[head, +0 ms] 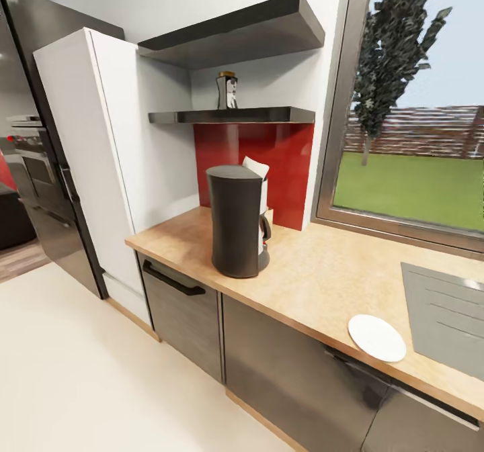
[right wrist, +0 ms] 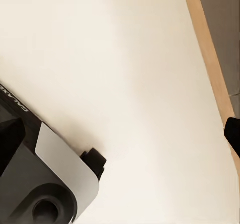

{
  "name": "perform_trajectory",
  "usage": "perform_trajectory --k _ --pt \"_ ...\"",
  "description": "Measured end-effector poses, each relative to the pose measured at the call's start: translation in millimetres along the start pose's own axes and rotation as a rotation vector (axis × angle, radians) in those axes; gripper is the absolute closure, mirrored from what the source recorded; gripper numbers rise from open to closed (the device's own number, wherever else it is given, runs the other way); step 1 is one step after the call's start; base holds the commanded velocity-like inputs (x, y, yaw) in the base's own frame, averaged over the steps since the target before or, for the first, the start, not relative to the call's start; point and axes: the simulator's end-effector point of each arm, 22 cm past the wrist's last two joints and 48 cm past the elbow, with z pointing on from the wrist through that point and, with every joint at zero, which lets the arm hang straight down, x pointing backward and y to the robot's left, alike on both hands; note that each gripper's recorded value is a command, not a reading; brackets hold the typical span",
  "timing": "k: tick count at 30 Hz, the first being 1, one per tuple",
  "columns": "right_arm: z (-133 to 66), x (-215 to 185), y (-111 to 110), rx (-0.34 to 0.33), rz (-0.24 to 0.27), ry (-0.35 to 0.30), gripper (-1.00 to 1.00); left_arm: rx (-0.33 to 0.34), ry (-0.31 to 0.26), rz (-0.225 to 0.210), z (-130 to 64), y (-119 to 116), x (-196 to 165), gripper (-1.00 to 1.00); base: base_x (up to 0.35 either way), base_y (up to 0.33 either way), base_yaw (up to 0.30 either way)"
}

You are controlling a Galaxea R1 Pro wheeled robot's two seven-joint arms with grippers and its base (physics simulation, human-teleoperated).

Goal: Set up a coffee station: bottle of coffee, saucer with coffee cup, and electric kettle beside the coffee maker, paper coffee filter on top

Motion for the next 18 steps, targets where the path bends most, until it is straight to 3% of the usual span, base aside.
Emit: perform_trajectory --k 12,18 --pt "0.4 -0.4 1.7 -0.003 0.001 0.001 -1.00 0.000 0.000 0.000 -0.1 -0.1 0.1 -1.00 0.030 0.294 -0.010" --pt "0.4 -0.8 1.6 -0.003 0.001 0.000 -1.00 0.001 -0.001 0.000 0.1 -0.9 -0.2 -1.00 0.042 0.113 -0.156"
